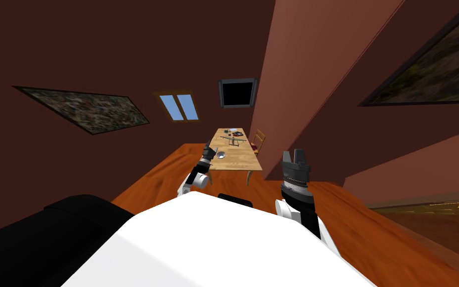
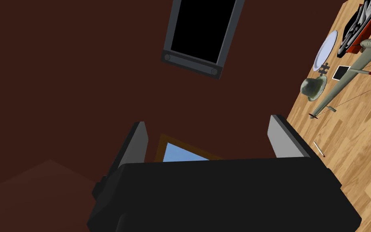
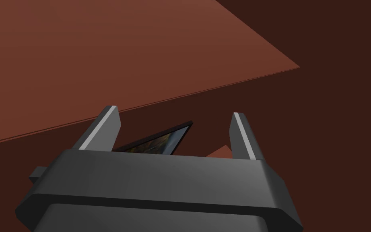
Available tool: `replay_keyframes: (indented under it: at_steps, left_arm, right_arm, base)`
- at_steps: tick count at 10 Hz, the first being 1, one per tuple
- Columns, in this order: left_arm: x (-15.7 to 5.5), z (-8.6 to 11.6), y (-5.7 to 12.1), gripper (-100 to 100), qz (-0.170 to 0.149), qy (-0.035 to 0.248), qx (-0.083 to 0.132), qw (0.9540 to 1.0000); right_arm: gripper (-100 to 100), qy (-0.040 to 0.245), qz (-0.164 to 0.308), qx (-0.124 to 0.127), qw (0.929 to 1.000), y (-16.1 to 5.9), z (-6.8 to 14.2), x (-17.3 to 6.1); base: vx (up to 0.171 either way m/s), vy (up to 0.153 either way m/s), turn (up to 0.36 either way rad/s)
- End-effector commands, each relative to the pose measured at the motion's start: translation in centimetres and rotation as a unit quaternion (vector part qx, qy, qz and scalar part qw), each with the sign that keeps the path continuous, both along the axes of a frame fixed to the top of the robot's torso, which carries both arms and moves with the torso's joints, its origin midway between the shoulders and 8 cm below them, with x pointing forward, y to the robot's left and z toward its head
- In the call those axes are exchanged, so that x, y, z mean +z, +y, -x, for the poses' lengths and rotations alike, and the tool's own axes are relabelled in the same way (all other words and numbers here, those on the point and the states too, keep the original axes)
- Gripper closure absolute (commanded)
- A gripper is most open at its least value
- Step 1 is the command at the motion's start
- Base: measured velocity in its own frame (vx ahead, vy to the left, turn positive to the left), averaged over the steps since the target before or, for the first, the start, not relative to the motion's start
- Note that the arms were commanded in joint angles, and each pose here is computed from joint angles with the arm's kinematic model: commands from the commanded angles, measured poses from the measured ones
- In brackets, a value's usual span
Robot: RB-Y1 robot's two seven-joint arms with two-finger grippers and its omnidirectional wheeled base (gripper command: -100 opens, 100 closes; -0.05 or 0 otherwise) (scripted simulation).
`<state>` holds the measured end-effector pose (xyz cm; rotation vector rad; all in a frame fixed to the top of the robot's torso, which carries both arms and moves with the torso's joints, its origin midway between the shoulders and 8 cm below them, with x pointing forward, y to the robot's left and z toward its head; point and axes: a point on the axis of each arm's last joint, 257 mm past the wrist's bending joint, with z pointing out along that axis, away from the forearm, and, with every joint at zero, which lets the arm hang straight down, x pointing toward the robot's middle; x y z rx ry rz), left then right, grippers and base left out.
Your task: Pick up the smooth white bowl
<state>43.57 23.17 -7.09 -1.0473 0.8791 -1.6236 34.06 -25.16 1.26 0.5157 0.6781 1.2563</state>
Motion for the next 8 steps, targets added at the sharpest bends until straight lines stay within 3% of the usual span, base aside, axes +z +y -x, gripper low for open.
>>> replay_keyframes:
  at_steps: [1, 5, 8]
  left_arm:
    - [-1.0, -0.8, -0.2, -100, -0.001, 0.019, -0.004, 0.9998]
    - [-4.0, -2.9, -0.9, -100, -0.005, 0.072, -0.015, 0.9973]
    - [-6.9, -4.8, -1.2, -100, -0.012, 0.122, -0.021, 0.9923]
  right_arm:
    - [0, 0.000, 0.000, 0.000, 1.0000, 0.0, 0.0, 0.0]
    - [0, 0.000, 0.000, 0.000, 1.0000, 0.0, 0.0, 0.0]
    - [0, 0.000, 0.000, 0.000, 1.0000, 0.0, 0.0, 0.0]
  base:
    - [-0.029, -0.002, -0.063]
    - [-0.026, -0.001, -0.096]
    - [-0.026, 0.003, -0.098]
